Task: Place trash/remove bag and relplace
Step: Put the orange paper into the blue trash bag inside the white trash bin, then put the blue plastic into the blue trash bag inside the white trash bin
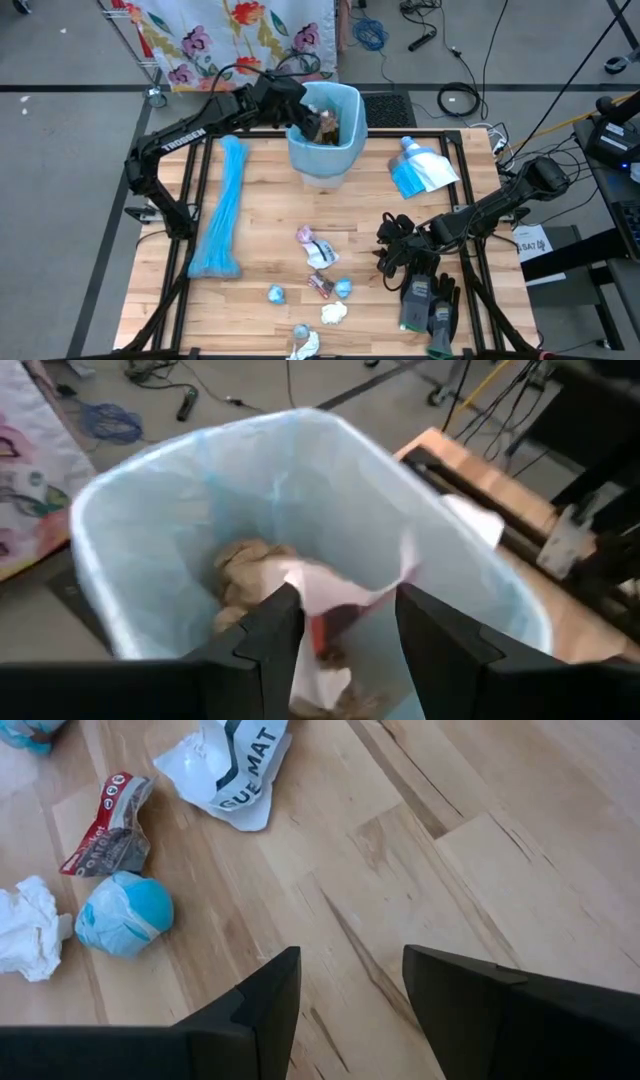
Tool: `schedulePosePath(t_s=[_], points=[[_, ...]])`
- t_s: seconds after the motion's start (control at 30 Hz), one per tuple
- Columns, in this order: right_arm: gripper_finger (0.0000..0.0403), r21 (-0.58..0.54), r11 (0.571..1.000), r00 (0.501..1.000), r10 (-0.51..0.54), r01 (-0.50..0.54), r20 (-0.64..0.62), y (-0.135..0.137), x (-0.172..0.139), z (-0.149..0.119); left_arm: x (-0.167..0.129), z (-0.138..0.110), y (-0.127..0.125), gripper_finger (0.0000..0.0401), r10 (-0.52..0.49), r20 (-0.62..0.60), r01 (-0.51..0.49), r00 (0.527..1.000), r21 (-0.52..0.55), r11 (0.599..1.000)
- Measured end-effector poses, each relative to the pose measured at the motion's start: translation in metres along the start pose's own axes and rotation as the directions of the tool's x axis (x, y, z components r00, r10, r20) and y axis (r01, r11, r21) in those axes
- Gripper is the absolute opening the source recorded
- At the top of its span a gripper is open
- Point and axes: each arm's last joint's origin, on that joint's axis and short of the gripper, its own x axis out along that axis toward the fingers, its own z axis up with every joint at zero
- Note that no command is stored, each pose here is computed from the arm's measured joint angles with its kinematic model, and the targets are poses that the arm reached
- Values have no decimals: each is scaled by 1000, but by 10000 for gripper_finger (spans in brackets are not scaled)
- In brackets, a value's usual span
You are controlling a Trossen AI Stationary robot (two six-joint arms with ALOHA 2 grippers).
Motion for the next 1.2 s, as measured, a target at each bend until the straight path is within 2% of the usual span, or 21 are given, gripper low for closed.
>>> schedulePosePath(t_s=[0.17, 0.37, 0.47, 0.63, 0.9, 1.07, 1.2], points=[[169, -3, 1000, 1000, 0, 0, 0, 0, 0, 0, 0, -1, 1, 164, 31, -4, -31, 1000, 14, 999], [169, -3, 1000, 1000, 1, -1, -1, 0, 0, 0, -1, -3, -2, 164, 23, -21, -23, 1000, 26, 999], [169, 0, 1000, 1000, 2, -2, -1, 0, 0, 0, -5, -10, -13, 164, -20, -69, 25, 997, 75, 997], [169, 18, 1000, 1000, 3, -3, -3, 0, 0, 0, -31, -26, -42, 164, -83, -138, 105, 987, 162, 981], [169, 74, 997, 1000, 1, -1, 0, 0, 0, 0, -67, -72, -95, 164, -58, -298, 167, 953, 355, 920], [169, 147, 989, 1000, 1, -1, 1, 0, 0, 0, -72, -113, -119, 164, -46, -402, 230, 914, 422, 877], [169, 228, 974, 1000, 7, -8, 6, 1, 0, 1, -76, -152, -129, 164, -14, -452, 232, 892, 431, 872]])
